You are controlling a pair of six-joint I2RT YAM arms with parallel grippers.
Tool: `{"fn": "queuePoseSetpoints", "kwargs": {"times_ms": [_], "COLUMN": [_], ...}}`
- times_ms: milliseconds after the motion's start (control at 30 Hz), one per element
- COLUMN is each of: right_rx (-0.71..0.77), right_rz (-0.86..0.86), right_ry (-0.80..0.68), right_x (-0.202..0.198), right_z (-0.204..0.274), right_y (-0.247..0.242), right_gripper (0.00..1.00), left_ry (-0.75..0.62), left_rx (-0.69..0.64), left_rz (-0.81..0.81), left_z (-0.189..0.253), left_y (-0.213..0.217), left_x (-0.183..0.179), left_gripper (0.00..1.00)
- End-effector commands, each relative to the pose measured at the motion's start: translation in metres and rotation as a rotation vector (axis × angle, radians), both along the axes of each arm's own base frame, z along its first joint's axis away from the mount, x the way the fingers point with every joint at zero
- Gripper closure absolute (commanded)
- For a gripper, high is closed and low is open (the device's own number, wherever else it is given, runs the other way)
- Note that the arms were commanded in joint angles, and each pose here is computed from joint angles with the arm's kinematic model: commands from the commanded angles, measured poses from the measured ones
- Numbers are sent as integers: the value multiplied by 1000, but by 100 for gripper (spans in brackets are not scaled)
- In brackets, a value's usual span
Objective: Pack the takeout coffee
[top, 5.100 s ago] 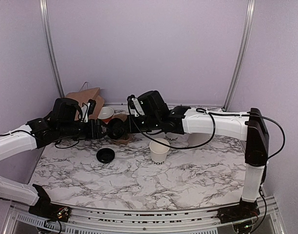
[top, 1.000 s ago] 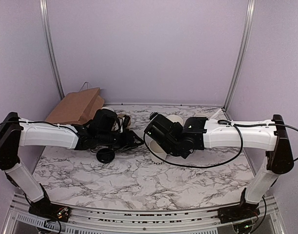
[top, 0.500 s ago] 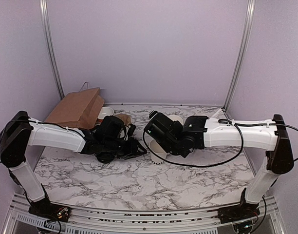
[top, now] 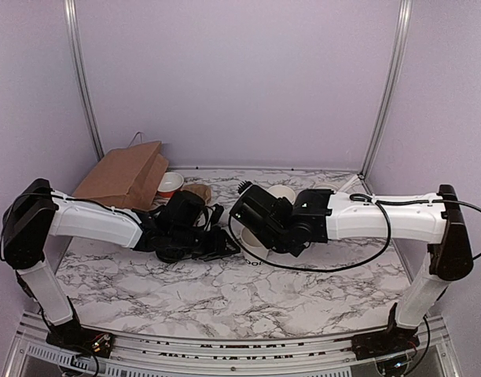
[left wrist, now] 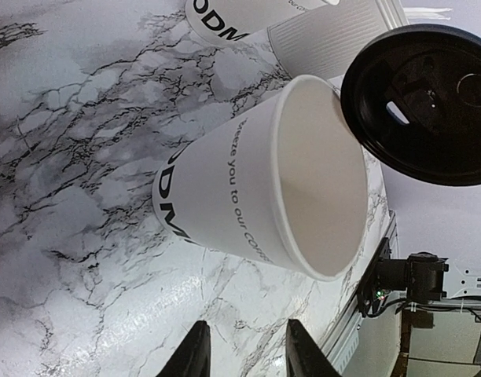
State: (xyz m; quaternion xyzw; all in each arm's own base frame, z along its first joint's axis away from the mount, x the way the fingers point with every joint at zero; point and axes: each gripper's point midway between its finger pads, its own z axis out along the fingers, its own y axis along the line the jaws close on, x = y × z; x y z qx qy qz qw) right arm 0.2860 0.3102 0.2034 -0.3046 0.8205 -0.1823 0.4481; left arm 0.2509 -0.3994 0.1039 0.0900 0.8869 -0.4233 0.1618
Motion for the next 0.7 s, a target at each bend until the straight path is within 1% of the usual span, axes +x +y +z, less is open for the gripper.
{"fn": "queuePoseSetpoints", "kwargs": {"times_ms": [0, 167, 267, 400, 667], "right_rx": [22, 28, 24, 16, 31], "right_rz": [-9, 8, 19, 20, 31], "right_ry": [-24, -21, -14, -7, 5], "right_x": [0, -3, -6, -7, -10], "right_z": [12, 13, 9, 4, 4], "right_y": [7, 12, 17, 19, 24], "right_gripper": [91, 90, 88, 87, 86], "left_ry": [-14, -15, -17, -23, -61], "left_rx": [-4, -8, -11, -16, -35], "left_rz": [-17, -17, -17, -18, -10], "left_z": [2, 3, 4, 8, 28], "left_y": [-7, -9, -9, -8, -3], "left_x": [1, 1, 1, 0, 0], "left_gripper": [67, 67, 67, 67, 67]}}
